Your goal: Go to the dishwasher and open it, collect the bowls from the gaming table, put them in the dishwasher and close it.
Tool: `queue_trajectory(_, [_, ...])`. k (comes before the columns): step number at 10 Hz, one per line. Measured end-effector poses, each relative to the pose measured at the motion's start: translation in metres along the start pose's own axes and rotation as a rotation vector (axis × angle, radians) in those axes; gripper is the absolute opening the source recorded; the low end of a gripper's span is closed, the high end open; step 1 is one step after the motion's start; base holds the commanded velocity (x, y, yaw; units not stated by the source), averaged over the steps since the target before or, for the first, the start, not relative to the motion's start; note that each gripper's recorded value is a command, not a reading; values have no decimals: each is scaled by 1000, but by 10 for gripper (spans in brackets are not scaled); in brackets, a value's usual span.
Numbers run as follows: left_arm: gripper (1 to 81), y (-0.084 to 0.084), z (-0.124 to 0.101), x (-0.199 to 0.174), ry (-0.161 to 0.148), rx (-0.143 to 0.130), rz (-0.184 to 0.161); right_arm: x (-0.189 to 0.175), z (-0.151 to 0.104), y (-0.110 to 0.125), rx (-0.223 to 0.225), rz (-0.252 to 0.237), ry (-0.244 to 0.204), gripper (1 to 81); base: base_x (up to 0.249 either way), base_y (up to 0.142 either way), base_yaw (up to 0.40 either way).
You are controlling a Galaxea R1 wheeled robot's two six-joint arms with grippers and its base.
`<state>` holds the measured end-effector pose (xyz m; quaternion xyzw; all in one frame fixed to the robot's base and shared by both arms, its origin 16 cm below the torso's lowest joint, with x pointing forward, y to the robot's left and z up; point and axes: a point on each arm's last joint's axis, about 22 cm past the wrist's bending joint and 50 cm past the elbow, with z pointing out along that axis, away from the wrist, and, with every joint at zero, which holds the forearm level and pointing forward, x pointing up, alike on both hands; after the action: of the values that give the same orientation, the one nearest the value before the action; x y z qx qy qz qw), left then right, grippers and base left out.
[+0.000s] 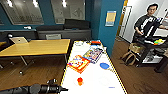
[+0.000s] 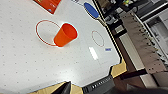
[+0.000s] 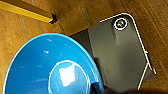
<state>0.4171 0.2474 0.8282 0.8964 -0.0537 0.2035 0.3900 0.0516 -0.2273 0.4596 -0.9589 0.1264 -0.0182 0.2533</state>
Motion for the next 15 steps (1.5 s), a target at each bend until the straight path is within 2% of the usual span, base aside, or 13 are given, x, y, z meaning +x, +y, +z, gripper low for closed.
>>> queue_trajectory(1, [811, -2, 0, 18, 18, 10, 4, -1, 2, -3, 4, 1, -2, 10, 0, 0, 0])
queue_trajectory(2, [811, -4, 0, 19, 14, 14, 1, -2, 2, -4, 6, 1, -3, 10, 0, 0, 0])
queue_trajectory(3, [811, -16, -2, 12, 3, 34, -19, 0, 2, -4, 5, 0, -2, 10, 0, 0, 0])
queue_trajectory(4, [811, -35, -10, 10, 2, 70, -36, 2, 3, -5, 5, -1, 0, 10, 0, 0, 0])
queue_trajectory(5, [811, -53, -19, 16, 18, 108, -47, 3, 3, -6, 6, -2, 1, 10, 0, 0, 0])
queue_trajectory(6, [811, -66, -23, 23, 31, 135, -53, 2, 4, -6, 2, -3, -6, 10, 0, 0, 0])
queue_trajectory(10, [811, -90, -27, 45, 45, 189, -55, 2, 6, -9, 3, -6, -9, 10, 0, 0, 0])
queue_trajectory(11, [811, -93, -23, 50, 44, 196, -55, 2, 6, -9, 3, -5, -10, 10, 0, 0, 0])
queue_trajectory(13, [811, -81, -4, 74, 45, 180, -29, 2, 6, -9, 3, -7, -10, 10, 0, 0, 0])
queue_trajectory(15, [811, -75, 8, 91, 39, 179, -14, 2, 6, -9, 2, -8, -11, 10, 0, 0, 0])
